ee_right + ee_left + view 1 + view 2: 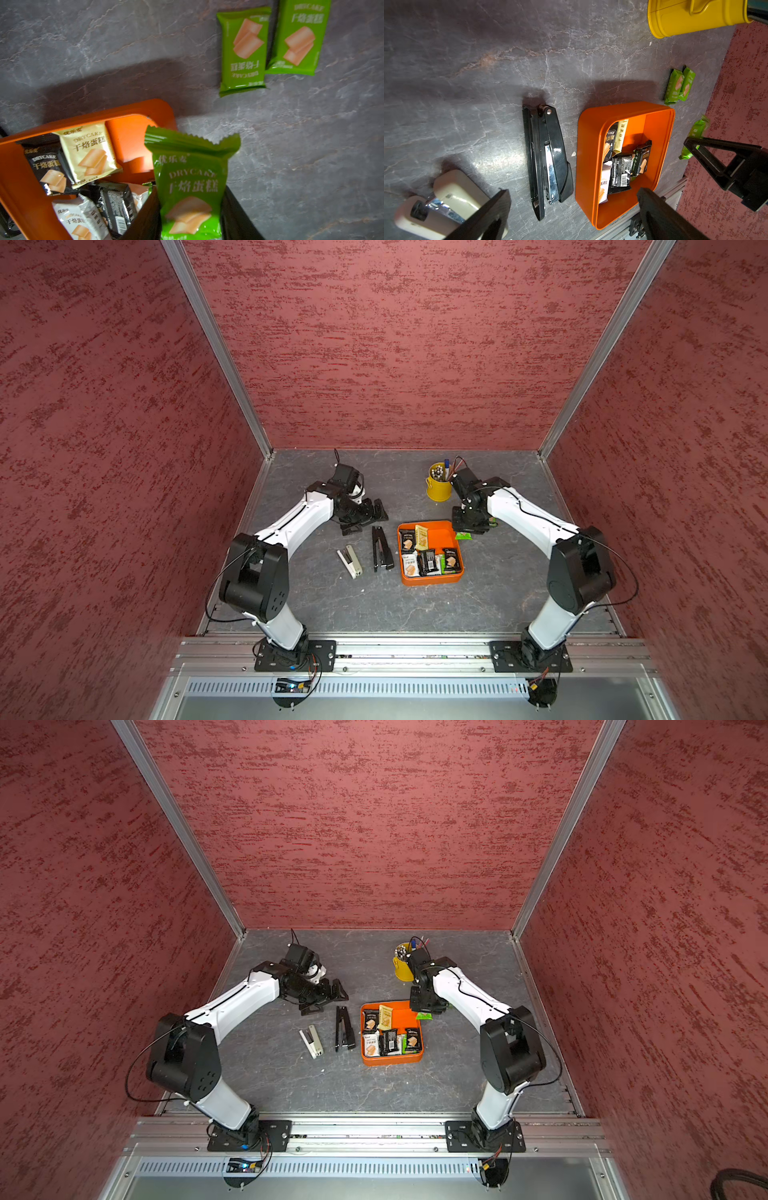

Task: Take the cookies out of the storage box
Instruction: Place the cookie at the center of the board.

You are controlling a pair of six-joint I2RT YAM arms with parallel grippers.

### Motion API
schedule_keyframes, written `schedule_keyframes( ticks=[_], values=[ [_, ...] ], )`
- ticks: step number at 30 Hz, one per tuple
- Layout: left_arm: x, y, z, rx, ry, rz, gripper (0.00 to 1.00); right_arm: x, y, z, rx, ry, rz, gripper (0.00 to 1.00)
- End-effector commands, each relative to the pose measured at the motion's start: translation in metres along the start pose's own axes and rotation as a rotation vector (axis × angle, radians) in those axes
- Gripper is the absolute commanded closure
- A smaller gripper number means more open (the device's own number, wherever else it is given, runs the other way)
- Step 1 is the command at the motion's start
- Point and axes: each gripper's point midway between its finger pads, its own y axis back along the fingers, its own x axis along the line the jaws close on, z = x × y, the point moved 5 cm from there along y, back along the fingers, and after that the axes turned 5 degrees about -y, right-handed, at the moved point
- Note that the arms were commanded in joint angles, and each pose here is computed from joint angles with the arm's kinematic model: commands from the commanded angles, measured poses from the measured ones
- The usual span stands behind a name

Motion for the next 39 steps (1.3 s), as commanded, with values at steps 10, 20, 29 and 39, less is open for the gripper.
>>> schedule_keyframes(
  ticks=[10,20,29,39],
  values=[
    [-0.002,-0.010,0.026,-0.070,0.080,0.018,0.00,-0.038,-0.047,0.014,0.106,0.049,-0.033,0.66],
    [0.003,-0.020,0.025,-0.059,0.127,0.026,0.00,-0.043,-0.083,0.006,0.162,0.059,-0.029,0.65],
    [0.005,-0.021,0.022,-0.052,0.128,0.034,0.00,-0.045,-0.090,0.001,0.175,0.054,-0.040,0.58],
    [0.003,-0.019,0.018,-0.040,0.118,0.022,0.00,-0.040,-0.046,0.001,0.115,0.011,0.034,0.38]
  ],
)
